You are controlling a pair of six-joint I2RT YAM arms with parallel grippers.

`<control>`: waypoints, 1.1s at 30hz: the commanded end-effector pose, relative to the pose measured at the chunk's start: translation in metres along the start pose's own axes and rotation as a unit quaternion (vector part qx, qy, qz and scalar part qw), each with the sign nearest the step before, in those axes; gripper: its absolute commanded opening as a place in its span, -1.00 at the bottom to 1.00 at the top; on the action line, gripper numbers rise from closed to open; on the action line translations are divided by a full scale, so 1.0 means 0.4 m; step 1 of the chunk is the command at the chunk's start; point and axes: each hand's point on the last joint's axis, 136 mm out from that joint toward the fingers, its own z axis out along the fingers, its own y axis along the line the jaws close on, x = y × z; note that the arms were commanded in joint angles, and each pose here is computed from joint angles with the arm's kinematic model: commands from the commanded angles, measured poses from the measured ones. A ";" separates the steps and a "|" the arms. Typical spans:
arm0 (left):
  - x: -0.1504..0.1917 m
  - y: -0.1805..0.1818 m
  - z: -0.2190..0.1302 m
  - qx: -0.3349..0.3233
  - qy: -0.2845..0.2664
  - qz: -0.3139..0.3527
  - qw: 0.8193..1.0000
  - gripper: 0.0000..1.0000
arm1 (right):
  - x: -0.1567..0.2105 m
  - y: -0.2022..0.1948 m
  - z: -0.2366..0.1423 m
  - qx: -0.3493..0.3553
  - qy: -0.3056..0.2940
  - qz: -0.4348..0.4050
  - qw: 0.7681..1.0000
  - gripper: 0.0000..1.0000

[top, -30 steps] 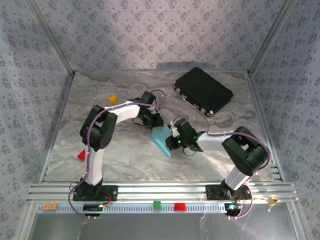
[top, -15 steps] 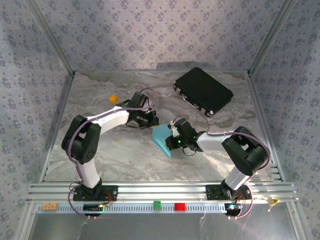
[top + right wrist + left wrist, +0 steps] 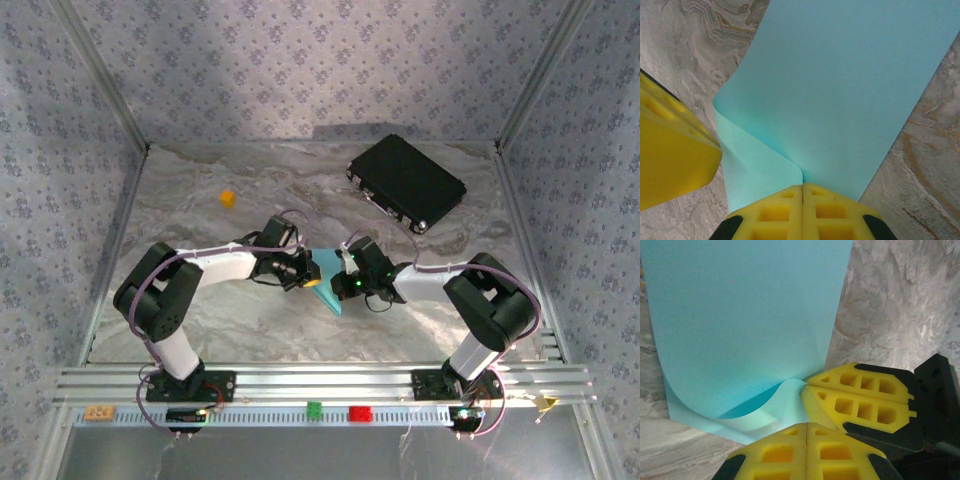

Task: Fold a paper plane with a square sheet of paper (pick it up from the middle)
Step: Third fold the triangle at the center of the table.

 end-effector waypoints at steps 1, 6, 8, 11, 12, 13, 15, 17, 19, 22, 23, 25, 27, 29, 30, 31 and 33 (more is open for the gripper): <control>-0.006 -0.031 0.000 0.026 -0.002 0.005 1.000 -1.00 | 0.019 -0.030 0.009 0.026 0.015 0.011 1.000 -0.97; -0.002 -0.024 0.013 0.026 0.006 0.003 1.000 -1.00 | 0.019 -0.030 0.009 0.027 0.015 0.010 0.999 -0.97; 0.000 -0.020 0.019 0.025 0.011 0.003 1.000 -1.00 | 0.019 -0.030 0.008 0.027 0.015 0.010 0.999 -0.97; 0.005 -0.004 0.027 0.019 0.015 0.000 1.000 -1.00 | 0.022 -0.033 0.007 0.029 0.016 0.011 0.999 -0.97; 0.009 0.002 0.030 0.017 0.018 -0.001 1.000 -1.00 | 0.022 -0.034 0.007 0.030 0.016 0.011 0.999 -0.97; 0.011 0.007 0.033 0.015 0.020 -0.002 1.000 -1.00 | 0.022 -0.032 0.007 0.029 0.016 0.011 0.999 -0.97; 0.014 0.016 0.039 0.013 0.023 -0.004 1.000 -1.00 | 0.022 -0.033 0.007 0.030 0.016 0.011 0.999 -0.97; 0.016 0.024 0.042 0.009 0.024 -0.004 1.000 -1.00 | 0.022 -0.033 0.007 0.030 0.016 0.011 0.999 -0.97; 0.017 0.035 0.043 0.002 0.023 -0.004 1.000 -1.00 | 0.024 -0.034 0.007 0.031 0.016 0.011 0.999 -0.97; 0.019 0.059 0.046 -0.016 0.021 -0.003 1.000 -1.00 | 0.023 -0.035 0.007 0.031 0.016 0.011 0.999 -0.97; 0.018 0.066 0.048 -0.020 0.020 -0.004 1.000 -1.00 | 0.024 -0.034 0.008 0.031 0.016 0.011 0.999 -0.97; 0.018 0.073 0.052 -0.023 0.022 -0.004 0.999 -1.00 | 0.021 -0.033 0.008 0.030 0.015 0.011 0.999 -0.97; 0.019 0.084 0.055 -0.031 0.023 -0.004 0.999 -1.00 | 0.022 -0.033 0.009 0.029 0.016 0.011 0.999 -0.97; 0.022 0.096 0.058 -0.040 0.024 -0.003 0.999 -1.00 | 0.021 -0.032 0.009 0.029 0.015 0.011 0.999 -0.97; 0.024 0.106 0.058 -0.046 0.025 -0.003 0.999 -1.00 | 0.021 -0.032 0.009 0.029 0.016 0.011 0.999 -0.97; 0.026 0.112 0.059 -0.049 0.026 -0.004 0.998 -1.00 | 0.022 -0.031 0.008 0.028 0.016 0.011 0.999 -0.97; 0.027 0.120 0.060 -0.054 0.025 -0.003 0.998 -1.00 | 0.018 -0.029 0.008 0.026 0.015 0.009 0.999 -0.97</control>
